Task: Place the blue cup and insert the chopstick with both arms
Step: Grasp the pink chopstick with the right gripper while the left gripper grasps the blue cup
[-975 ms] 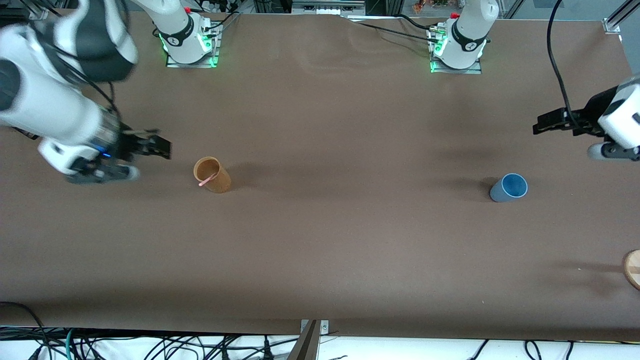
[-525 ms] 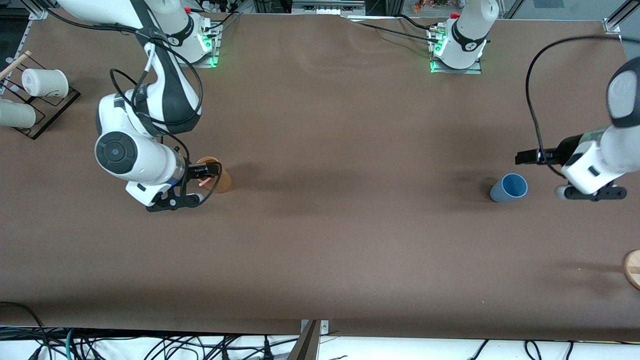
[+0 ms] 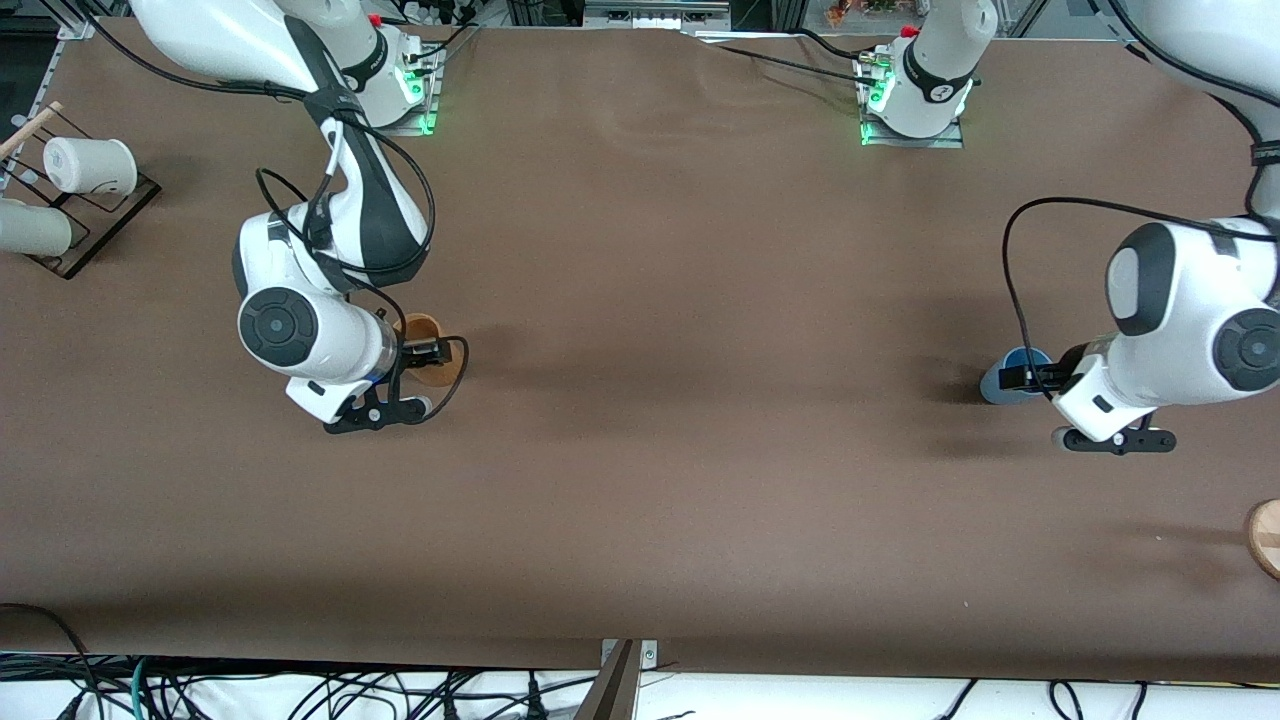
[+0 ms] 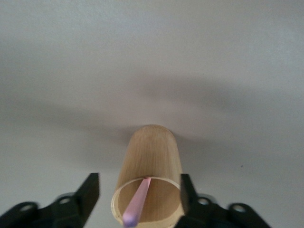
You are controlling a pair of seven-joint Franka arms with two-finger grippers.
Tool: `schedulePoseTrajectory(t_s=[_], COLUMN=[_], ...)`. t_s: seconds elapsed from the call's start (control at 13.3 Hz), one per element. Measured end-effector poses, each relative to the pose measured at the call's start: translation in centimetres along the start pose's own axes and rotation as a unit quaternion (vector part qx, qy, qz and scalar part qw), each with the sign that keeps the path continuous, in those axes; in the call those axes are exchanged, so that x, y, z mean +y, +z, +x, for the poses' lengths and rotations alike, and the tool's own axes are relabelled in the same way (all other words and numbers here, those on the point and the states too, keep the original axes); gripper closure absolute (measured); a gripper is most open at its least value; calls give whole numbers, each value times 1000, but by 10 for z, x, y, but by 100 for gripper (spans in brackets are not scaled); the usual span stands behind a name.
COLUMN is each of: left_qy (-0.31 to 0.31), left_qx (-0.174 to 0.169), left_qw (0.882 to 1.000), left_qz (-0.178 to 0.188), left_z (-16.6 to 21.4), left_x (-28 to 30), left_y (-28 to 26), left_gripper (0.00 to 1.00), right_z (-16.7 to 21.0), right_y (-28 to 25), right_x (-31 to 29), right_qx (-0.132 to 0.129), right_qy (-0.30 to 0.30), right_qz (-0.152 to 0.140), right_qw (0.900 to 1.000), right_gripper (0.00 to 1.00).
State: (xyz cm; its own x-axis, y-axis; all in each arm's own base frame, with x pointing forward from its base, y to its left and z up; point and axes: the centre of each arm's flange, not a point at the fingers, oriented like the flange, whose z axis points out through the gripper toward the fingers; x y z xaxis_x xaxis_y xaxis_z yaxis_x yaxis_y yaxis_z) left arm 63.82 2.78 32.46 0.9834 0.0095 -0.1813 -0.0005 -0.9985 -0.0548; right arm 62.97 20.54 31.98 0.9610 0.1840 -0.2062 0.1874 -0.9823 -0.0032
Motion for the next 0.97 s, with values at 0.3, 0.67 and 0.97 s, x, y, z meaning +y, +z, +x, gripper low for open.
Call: schedulePoseTrajectory(t_s=[0.3, 0.67, 0.97], left_qy=[2, 5, 16], left_qx=[14, 31, 41], left_qw=[1000, 1000, 999], left_qz=[-1, -1, 12], left_z=[-13, -30, -40], left_x=[2, 3, 4], left_y=[27, 46, 59], left_gripper=[0, 0, 0], right_z=[0, 1, -7], right_y=[1, -6, -85], right_x=[1, 2, -1], right_qx=[0, 6, 25], right_qy=[1, 1, -7], right_qz=[0, 0, 4], right_qw=[1000, 1000, 1000], right_gripper=[82, 92, 92])
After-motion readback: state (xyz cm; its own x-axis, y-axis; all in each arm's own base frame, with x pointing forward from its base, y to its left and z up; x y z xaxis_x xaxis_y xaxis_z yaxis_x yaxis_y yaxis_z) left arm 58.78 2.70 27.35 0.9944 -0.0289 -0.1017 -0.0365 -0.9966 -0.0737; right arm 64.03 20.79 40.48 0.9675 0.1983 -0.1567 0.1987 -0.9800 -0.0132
